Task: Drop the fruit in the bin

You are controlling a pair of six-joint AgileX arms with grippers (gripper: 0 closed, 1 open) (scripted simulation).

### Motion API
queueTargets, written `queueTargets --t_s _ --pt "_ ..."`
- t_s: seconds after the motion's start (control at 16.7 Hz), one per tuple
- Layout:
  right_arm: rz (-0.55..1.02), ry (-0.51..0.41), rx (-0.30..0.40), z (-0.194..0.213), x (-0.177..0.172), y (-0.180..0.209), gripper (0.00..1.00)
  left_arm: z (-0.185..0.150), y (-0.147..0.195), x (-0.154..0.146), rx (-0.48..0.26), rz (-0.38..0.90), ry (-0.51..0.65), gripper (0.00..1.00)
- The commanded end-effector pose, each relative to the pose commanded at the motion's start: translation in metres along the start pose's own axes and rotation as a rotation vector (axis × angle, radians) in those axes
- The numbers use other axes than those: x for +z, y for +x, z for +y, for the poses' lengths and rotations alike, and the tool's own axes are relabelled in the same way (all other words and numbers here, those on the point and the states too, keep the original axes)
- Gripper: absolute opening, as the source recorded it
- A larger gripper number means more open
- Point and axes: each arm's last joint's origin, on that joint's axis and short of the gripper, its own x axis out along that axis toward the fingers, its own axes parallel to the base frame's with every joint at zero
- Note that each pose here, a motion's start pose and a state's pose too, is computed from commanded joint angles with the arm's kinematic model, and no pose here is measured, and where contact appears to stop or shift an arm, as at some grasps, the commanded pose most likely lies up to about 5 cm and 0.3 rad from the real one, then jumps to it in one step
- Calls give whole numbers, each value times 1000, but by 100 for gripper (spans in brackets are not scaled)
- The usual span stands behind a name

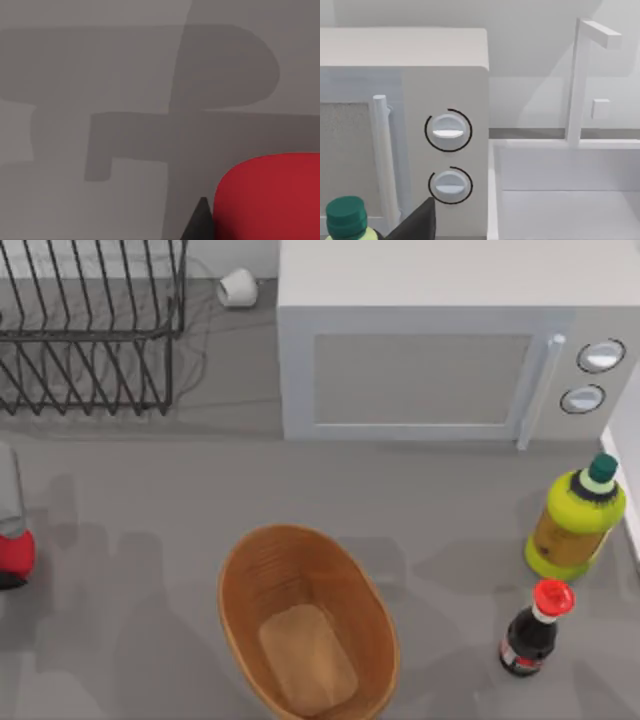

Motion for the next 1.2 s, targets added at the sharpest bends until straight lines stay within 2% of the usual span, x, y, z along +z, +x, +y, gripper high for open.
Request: queueTargets --t_s 0.06,0.12,0.54,0.6,0.9,1.2 --pt "0 0 0 0 0 0 100 0 0 0 0 0 0 2" --pt "0 0 0 0 0 0 100 0 0 0 0 0 0 0" --pt "0 0 0 0 0 0 100 0 0 0 0 0 0 0" --pt "0 0 0 0 0 0 100 -4 -13 -1 -22 13 -38 0" --pt "0 0 0 0 0 0 100 9 -37 8 -19 11 -38 0" --pt "0 0 0 0 0 0 100 20 -99 37 -48 10 -46 0"
